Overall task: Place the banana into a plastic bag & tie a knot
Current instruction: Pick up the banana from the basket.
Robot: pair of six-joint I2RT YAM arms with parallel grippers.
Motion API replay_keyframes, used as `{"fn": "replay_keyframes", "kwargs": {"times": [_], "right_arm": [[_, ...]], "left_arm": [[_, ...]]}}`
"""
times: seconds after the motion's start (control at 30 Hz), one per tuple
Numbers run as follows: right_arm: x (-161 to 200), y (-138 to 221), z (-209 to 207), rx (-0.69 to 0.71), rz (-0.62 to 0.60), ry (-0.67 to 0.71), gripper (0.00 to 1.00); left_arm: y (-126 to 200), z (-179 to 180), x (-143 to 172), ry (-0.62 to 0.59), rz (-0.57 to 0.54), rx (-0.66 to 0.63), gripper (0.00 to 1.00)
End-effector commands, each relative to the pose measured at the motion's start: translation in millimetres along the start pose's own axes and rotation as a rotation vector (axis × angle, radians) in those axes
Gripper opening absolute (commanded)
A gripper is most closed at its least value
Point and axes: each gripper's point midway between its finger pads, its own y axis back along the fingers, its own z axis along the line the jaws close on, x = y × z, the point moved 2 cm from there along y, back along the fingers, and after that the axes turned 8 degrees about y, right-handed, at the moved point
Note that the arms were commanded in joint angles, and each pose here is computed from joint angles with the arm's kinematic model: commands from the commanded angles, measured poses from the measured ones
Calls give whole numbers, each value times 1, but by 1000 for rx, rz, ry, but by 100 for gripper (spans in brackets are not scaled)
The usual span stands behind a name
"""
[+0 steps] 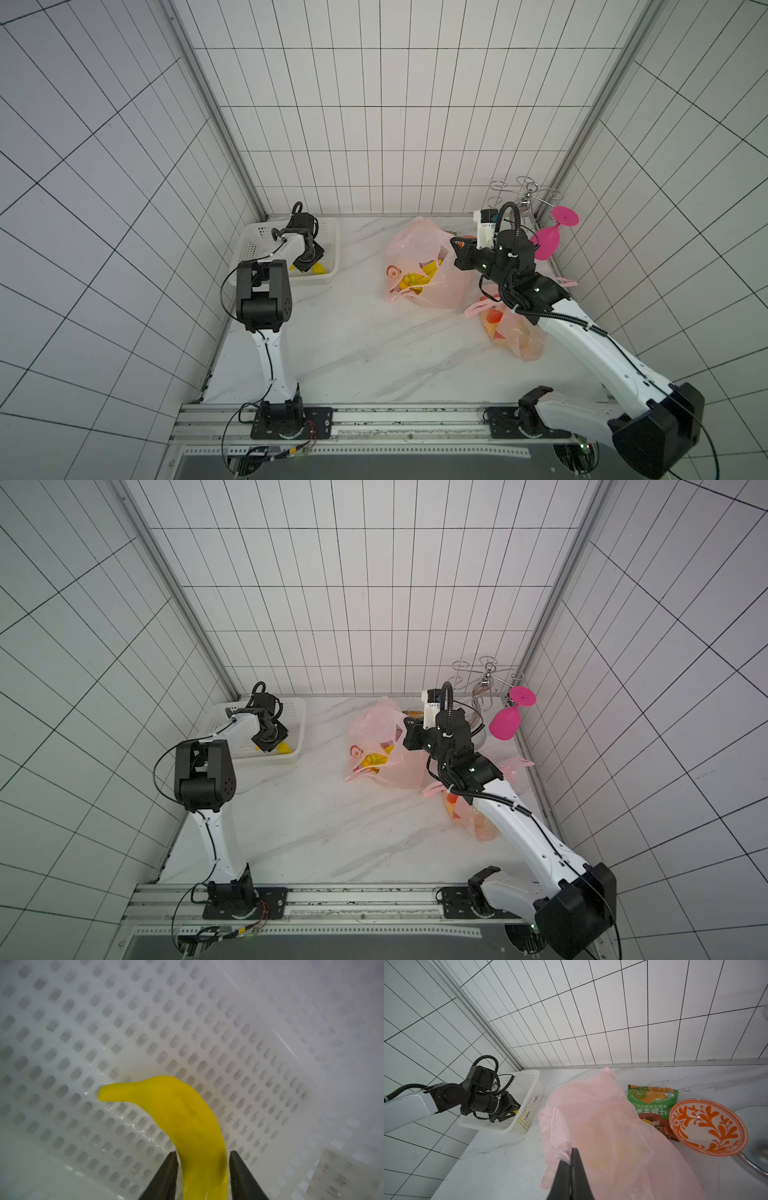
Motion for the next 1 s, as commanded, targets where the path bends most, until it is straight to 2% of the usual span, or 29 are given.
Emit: {"fn": "replay_keyframes", "kwargs": {"times": [0.0,0.03,0.13,0.33,0.53,0.63,0.73,0.87,0.9,0.97], "right_arm": [[9,0,-8,22,14,-8,0],[8,0,-8,24,13,-5,0],[6,0,-8,26,15,0,0],[1,4,-8,36,7,6,0],[4,4,-7,25,13,-4,0],[7,2,-7,22,20,-4,0],[7,2,-6,18,20,-6,0],[7,2,-5,13,21,-7,0],[7,2,-5,13,20,-7,0],[8,2,-6,14,23,-7,0]], "left_arm": [[1,-3,-7,10,-34,5,33],[2,-4,-7,12,-39,11,28],[8,-5,-10,16,-58,32,23],[18,-7,-14,3,-94,40,22],[-1,-3,-12,-53,-75,-29,46],[-8,-1,-10,-60,-72,-44,53],[-17,-3,-6,-77,-53,-45,54],[-24,-4,-5,-99,-51,-71,51],[-23,-4,-5,-101,-55,-73,48],[-20,-6,-7,-102,-64,-67,34]]}}
